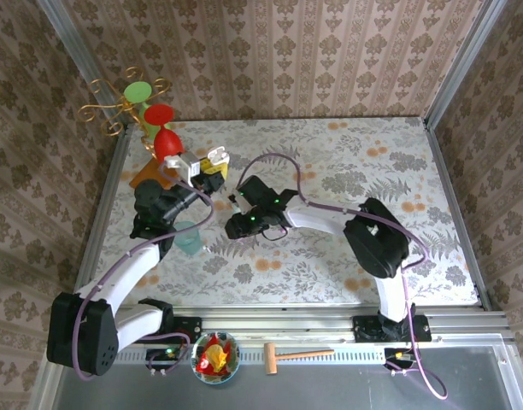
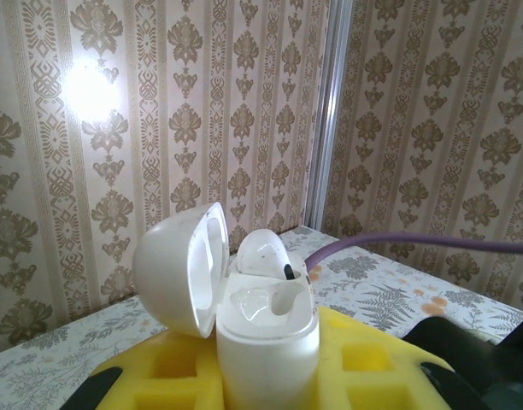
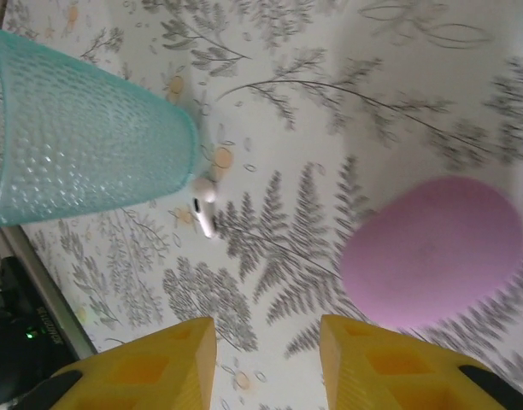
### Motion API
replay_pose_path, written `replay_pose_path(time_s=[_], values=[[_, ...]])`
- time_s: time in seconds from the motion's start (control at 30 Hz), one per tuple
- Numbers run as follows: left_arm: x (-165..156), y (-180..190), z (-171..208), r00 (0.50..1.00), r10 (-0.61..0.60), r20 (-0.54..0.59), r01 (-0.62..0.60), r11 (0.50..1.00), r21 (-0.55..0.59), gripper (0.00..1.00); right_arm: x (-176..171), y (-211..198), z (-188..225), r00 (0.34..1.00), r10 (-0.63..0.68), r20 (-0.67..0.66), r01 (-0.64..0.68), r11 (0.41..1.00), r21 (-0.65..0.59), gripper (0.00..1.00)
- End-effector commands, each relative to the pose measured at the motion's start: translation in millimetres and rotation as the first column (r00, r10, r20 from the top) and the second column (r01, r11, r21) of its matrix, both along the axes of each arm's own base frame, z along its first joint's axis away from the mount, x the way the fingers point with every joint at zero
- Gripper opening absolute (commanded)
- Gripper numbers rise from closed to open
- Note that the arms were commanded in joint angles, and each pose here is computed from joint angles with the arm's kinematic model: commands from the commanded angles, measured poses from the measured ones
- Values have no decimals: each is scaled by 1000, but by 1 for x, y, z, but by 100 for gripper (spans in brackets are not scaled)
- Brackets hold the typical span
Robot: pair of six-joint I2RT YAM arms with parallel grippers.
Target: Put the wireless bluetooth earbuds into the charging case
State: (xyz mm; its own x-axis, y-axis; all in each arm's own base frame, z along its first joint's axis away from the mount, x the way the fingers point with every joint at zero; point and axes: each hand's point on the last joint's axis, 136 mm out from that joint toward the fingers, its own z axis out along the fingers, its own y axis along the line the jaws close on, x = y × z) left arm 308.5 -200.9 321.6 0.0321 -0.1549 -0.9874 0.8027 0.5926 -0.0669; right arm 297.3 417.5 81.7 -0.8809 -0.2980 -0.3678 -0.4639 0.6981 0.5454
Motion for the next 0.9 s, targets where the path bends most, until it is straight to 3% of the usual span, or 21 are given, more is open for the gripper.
replay_pose_path(time_s=[0.0, 0.33, 0.87], values=[[-3, 2, 26, 997, 6, 75, -6, 1000, -11, 0, 0, 18, 2, 997, 19, -81, -17, 1000, 24, 35], [-3, 2, 29, 997, 2, 74, 0, 1000, -24, 0, -8, 58, -29, 954, 1, -299, 14, 999, 47, 27], [-6, -1, 37, 995, -25, 95, 30, 998, -54, 0, -23, 76, -59, 933, 14, -359, -13, 1000, 6, 28]])
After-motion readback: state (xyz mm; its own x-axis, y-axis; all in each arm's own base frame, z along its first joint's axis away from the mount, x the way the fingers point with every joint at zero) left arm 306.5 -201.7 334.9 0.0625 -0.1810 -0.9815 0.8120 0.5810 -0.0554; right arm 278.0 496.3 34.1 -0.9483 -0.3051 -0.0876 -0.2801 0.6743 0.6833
